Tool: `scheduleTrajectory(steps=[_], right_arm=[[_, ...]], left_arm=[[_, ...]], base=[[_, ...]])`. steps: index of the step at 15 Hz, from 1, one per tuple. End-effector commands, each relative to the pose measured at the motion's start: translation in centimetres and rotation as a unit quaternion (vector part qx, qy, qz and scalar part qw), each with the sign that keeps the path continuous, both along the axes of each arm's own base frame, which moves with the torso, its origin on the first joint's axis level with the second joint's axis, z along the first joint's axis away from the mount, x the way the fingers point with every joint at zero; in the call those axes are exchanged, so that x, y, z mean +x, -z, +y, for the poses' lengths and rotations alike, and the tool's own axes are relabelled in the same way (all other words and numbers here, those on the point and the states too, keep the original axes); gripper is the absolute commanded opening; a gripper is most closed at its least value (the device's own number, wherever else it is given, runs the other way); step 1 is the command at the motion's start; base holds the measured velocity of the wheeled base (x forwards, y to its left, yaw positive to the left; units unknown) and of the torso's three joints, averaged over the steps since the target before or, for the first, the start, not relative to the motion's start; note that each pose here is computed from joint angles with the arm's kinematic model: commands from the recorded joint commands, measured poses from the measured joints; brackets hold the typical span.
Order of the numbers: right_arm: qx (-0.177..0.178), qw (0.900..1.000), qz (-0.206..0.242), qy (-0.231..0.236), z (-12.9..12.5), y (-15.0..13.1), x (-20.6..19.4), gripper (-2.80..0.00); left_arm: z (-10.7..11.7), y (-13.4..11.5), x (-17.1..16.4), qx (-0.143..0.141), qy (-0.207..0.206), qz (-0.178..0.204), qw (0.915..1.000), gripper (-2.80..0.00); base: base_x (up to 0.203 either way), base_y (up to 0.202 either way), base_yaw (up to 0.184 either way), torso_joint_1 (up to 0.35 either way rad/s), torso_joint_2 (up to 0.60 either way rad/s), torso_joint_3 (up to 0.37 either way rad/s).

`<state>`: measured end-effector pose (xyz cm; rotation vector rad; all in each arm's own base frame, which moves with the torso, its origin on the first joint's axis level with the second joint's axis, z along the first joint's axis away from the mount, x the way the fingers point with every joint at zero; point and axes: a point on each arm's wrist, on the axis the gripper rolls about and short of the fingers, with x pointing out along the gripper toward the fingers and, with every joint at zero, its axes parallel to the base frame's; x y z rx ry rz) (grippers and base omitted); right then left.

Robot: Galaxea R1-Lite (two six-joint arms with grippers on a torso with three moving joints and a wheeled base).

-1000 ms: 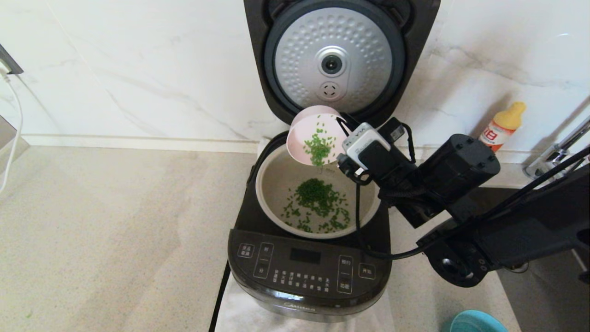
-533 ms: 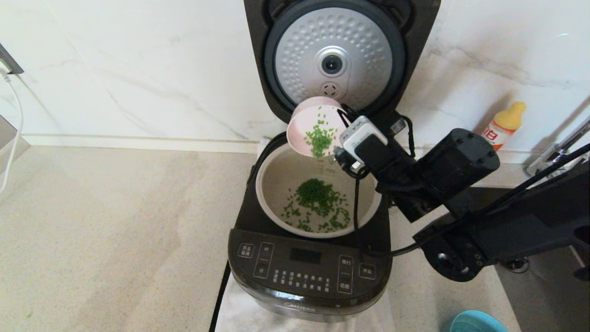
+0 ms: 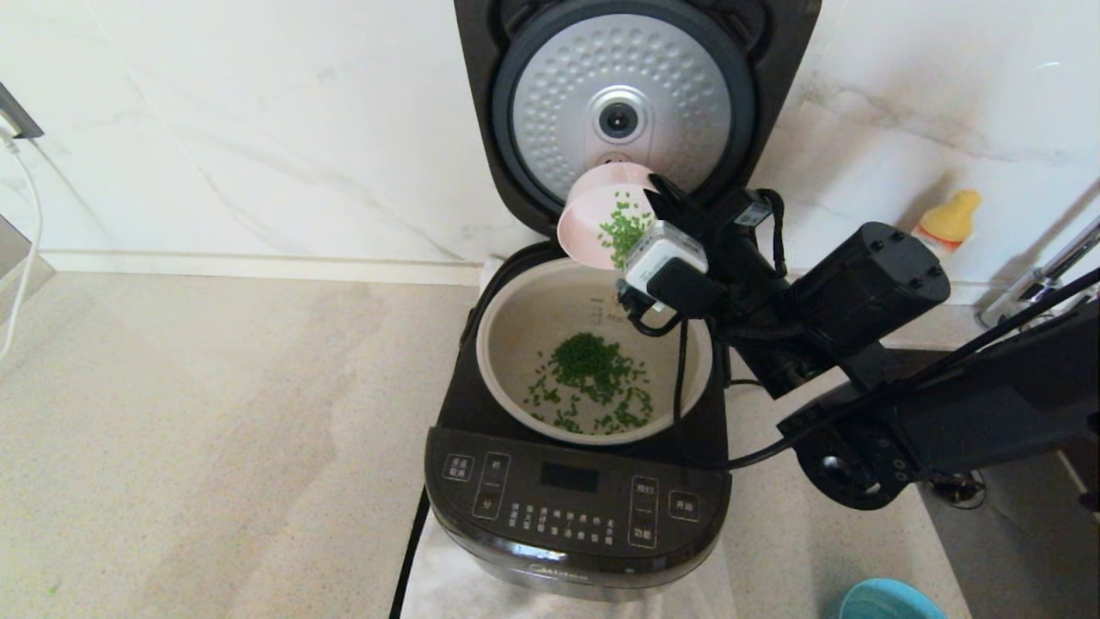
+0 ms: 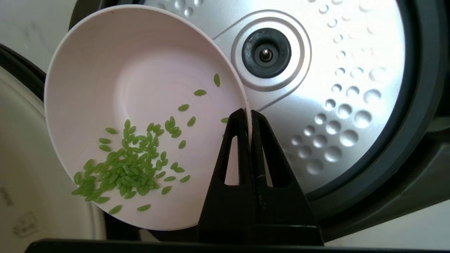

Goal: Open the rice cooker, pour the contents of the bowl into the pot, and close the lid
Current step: Pour the chopped green onions from the bowl into the rice cooker

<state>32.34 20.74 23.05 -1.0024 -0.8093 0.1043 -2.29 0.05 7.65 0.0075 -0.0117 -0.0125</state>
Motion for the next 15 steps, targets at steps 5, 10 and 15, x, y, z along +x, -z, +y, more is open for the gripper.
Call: scheduleTrajectory(steps=[5,10,15], right_arm=[[-0.047,0.998,-0.029,0.03,0.2,0.1,-0.3,-2.8],[-0.08,0.995,-0.043,0.034,1.4,0.7,-0.6,-2.8],[-0.044,0.994,-0.091,0.042,2.2,-1.9,0.1,-2.8]], left_arm=[[0.0,0.3,0.1,0.0,0.0,0.004,1.0,-2.8],[0.0,0.3,0.1,0.0,0.0,0.004,1.0,-2.8],[0.0,0.3,0.1,0.0,0.0,0.004,1.0,-2.8]], base=[[0.0,0.0,0.0,0.0,0.0,0.0],[0.0,0.0,0.0,0.0,0.0,0.0],[0.0,0.0,0.0,0.0,0.0,0.0]])
